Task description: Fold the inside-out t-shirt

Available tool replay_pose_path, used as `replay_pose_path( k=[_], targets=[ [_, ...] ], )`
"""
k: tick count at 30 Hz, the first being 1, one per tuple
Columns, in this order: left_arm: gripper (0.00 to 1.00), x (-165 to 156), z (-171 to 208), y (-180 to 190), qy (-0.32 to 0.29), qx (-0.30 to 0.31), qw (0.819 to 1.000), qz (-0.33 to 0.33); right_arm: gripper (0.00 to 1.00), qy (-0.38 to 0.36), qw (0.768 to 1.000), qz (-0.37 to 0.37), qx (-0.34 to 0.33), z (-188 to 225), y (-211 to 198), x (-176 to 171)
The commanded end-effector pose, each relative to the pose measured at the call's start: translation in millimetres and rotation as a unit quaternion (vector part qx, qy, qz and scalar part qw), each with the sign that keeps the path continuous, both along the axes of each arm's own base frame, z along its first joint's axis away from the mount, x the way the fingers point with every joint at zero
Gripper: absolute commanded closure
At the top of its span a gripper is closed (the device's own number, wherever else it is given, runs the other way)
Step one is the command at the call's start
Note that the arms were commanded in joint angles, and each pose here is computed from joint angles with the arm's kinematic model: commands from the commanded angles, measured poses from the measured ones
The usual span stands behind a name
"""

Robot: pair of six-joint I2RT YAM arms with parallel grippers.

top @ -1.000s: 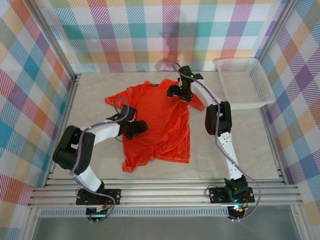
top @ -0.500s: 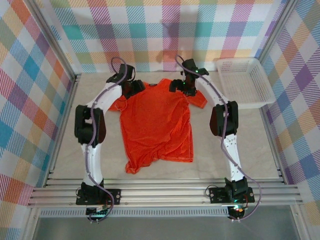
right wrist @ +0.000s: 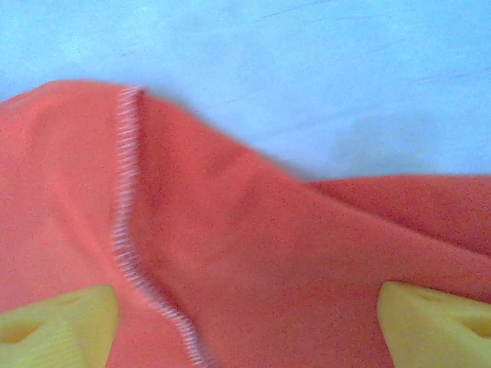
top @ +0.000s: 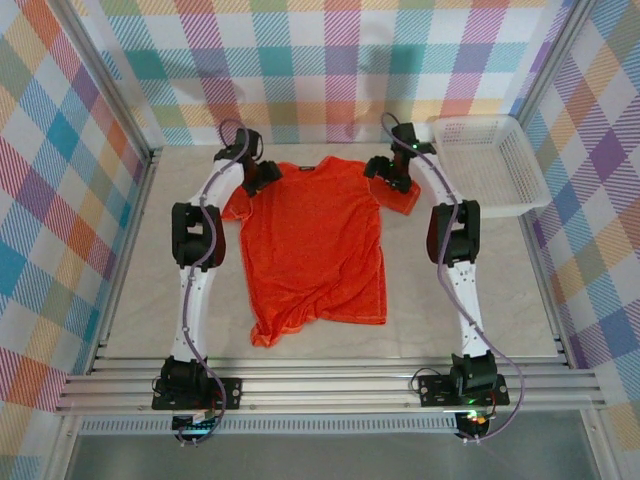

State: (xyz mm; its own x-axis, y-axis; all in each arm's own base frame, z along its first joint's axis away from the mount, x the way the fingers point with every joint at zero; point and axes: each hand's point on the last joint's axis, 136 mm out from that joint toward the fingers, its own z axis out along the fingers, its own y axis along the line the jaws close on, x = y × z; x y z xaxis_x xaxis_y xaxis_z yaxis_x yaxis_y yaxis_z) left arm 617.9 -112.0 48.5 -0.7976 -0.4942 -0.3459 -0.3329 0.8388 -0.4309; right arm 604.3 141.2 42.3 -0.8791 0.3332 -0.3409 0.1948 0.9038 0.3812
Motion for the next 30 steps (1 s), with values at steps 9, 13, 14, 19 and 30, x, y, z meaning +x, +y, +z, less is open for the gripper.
replay_pose_path(
  k=[9, 13, 14, 19, 30],
  targets=[
    [0.34, -18, 68, -9, -0.007, -0.016, 0.999, -0.044, 0.16, -0.019, 0.998, 0.044, 0.028, 87, 14, -30],
    [0.33, -83, 100, -21, -0.015, 0.019, 0.998, -0.055, 0.15, -0.013, 0.995, 0.095, 0.037, 101, 53, -94],
    [0.33, -101, 100, -25, -0.017, 0.019, 0.998, -0.057, 0.14, -0.013, 0.994, 0.104, 0.041, 99, 62, -111],
    [0.34, -204, 58, -50, 0.026, -0.002, 0.998, -0.059, 0.14, 0.019, 0.989, 0.135, 0.051, 74, 94, -210],
    [0.34, -292, -15, -46, 0.096, 0.028, 0.993, -0.055, 0.12, 0.118, 0.986, 0.118, 0.018, -8, 94, -331]
  ],
)
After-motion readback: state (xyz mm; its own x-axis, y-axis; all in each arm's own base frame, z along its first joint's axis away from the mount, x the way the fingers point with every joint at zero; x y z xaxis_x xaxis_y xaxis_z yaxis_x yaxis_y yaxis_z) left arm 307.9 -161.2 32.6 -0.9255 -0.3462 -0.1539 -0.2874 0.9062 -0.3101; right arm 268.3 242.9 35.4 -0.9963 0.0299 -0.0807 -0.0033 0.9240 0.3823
